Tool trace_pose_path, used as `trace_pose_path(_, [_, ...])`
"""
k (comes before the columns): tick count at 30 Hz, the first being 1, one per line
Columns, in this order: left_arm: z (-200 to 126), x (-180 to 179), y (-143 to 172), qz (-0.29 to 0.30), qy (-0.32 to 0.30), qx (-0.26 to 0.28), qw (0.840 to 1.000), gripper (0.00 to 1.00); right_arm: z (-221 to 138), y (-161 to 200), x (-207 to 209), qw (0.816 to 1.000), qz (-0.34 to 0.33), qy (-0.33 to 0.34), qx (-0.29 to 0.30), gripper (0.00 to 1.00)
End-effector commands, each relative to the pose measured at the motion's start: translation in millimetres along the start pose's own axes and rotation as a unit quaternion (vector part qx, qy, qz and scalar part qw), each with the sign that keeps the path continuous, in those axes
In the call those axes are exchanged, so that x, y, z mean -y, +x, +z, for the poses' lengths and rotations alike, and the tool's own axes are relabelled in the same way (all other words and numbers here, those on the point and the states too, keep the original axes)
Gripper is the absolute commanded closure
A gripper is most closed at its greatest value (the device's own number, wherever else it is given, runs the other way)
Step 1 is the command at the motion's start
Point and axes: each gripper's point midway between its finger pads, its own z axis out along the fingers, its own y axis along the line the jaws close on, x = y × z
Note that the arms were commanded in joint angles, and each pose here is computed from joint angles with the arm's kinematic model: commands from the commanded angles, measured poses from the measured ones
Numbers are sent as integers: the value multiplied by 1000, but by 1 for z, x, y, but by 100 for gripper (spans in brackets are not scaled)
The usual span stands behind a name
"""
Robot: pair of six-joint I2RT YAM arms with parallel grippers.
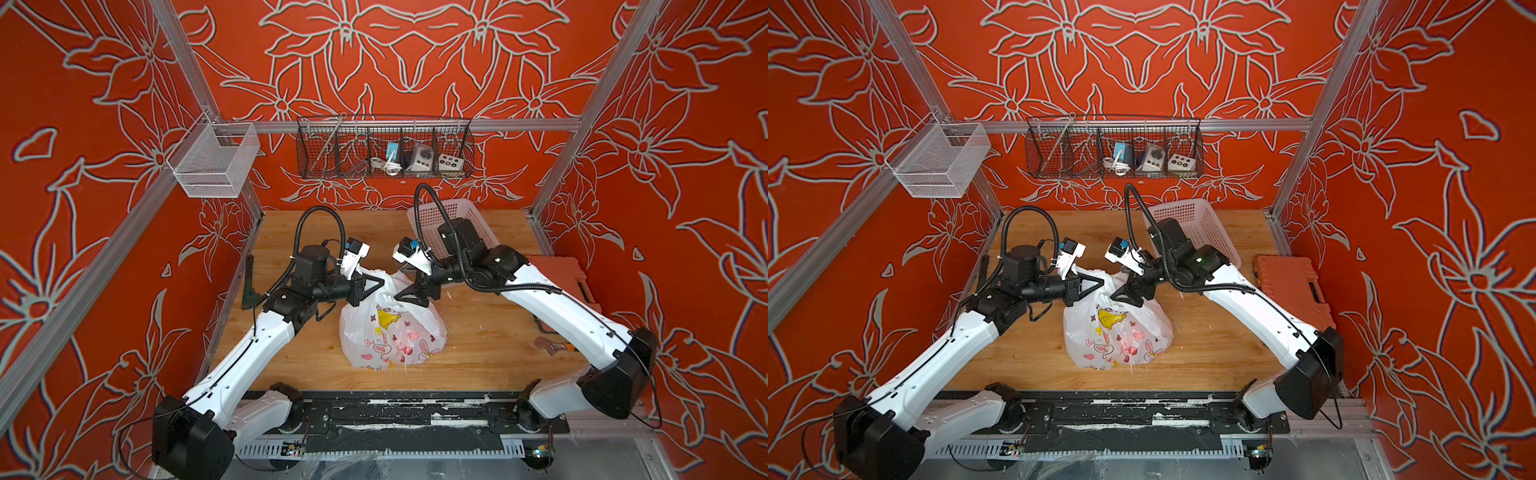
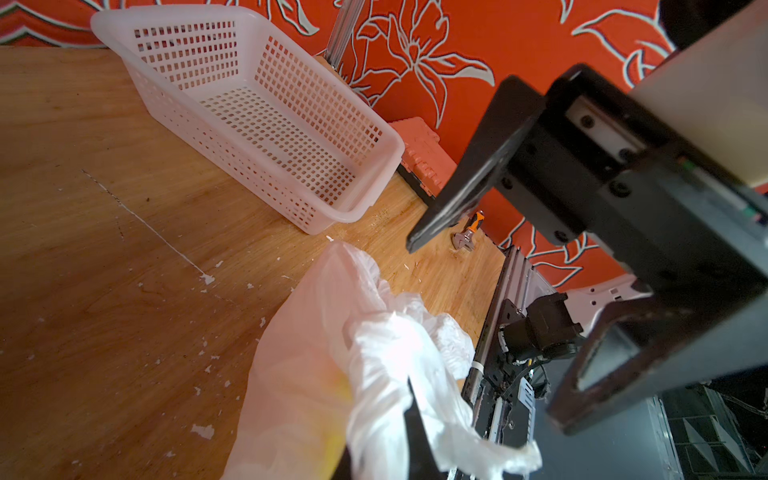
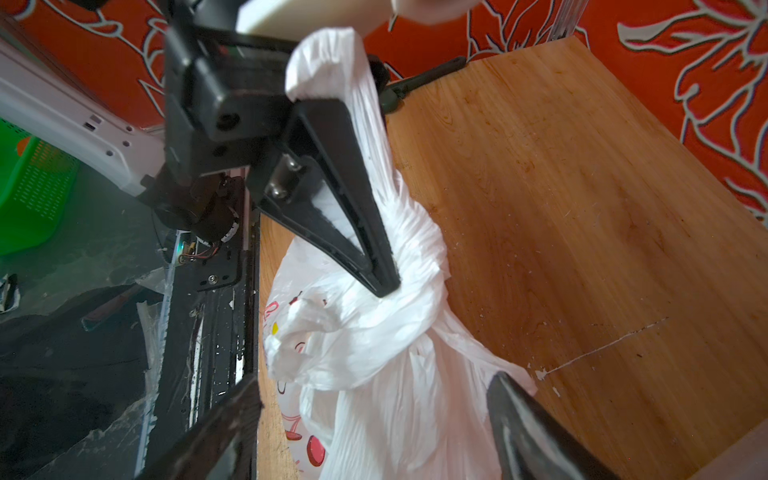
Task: Place the oranges into plastic bags & tie knots
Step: Tie the plastic bag at the center of the board.
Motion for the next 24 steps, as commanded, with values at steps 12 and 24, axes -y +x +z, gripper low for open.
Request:
trace_pose_path(12, [-4,12,-17,35,12,15,999,100,39,0,26,999,16,-14,-28,15])
trace_pose_path(24, [-1,13,-16,35,20,10,999,100,53,10,42,999,-2,11,-36,19])
